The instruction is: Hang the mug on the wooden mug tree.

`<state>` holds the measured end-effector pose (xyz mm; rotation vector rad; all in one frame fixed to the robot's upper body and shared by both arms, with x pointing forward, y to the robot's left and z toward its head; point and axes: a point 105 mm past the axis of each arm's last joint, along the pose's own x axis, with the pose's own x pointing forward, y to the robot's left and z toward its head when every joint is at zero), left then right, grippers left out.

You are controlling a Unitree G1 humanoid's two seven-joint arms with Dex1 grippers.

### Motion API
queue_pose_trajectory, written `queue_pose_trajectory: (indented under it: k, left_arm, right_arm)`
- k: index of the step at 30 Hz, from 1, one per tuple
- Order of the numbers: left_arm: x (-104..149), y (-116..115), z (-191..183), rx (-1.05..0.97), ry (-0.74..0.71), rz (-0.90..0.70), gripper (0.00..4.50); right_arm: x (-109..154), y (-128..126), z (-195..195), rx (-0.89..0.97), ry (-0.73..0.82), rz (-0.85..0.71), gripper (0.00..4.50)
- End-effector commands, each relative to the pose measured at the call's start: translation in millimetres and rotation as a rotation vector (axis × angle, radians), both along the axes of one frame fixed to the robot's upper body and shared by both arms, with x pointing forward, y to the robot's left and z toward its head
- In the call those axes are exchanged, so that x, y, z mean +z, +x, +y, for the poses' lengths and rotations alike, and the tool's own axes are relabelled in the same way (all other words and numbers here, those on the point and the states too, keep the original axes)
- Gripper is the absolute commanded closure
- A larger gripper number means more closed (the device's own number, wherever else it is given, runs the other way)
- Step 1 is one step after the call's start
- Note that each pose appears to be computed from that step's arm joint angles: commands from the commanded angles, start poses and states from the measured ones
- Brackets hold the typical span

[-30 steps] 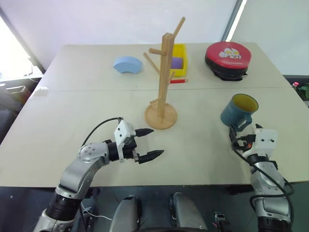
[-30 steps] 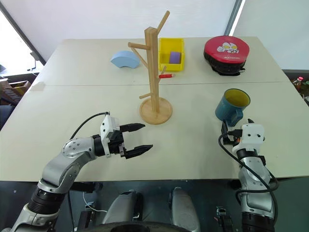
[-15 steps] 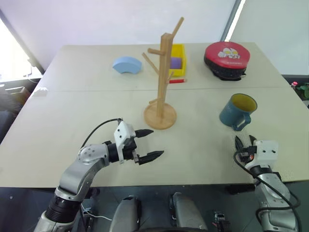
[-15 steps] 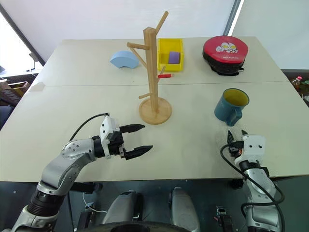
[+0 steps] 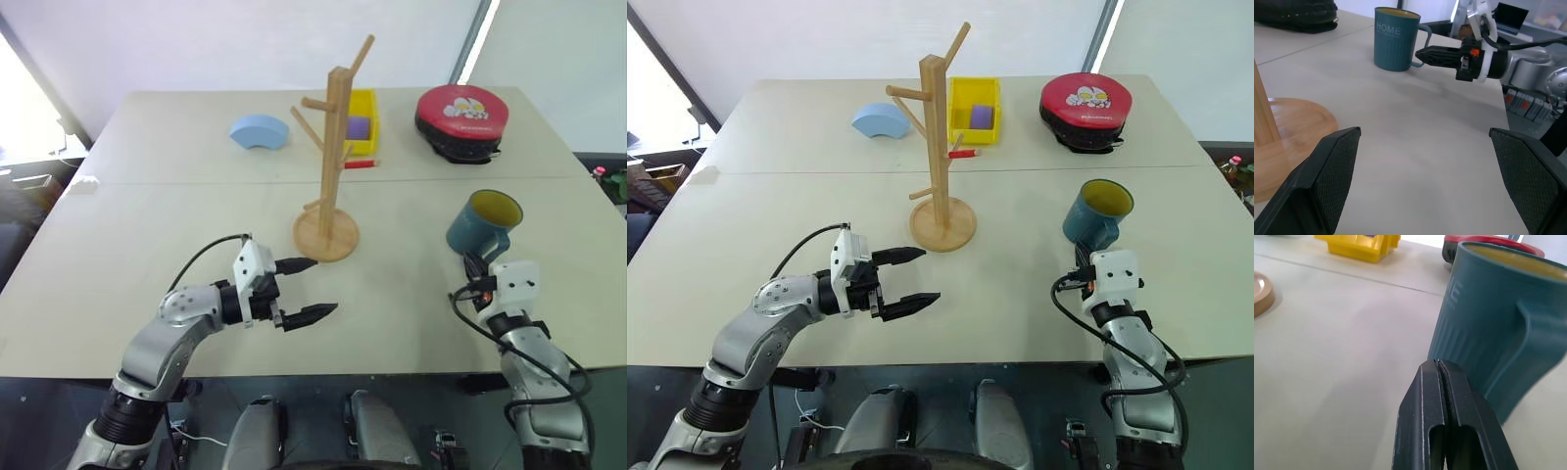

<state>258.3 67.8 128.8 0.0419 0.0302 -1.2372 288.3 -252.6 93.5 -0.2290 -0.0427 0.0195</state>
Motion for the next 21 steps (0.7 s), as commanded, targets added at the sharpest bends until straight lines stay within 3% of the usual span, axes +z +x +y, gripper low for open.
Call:
queue_pose_trajectory:
  k: [1, 20, 21]
  left_arm:
    - [8.7, -4.7, -5.7, -0.026, -0.015, -0.038, 0.0]
    - [4.3, -4.8, -6.4, -0.012, -0.007, -0.036, 0.0]
    - [4.2, -4.7, -6.5, -0.012, -0.007, -0.036, 0.0]
  right_arm:
    - [5.7, 3.0, -20.0, -0.092, -0.012, -0.032, 4.45]
    - [-9.2, -12.1, -61.6, -0.285, -0.035, -0.003, 4.45]
    - [-9.9, -12.9, -60.4, -0.276, -0.022, -0.002, 4.22]
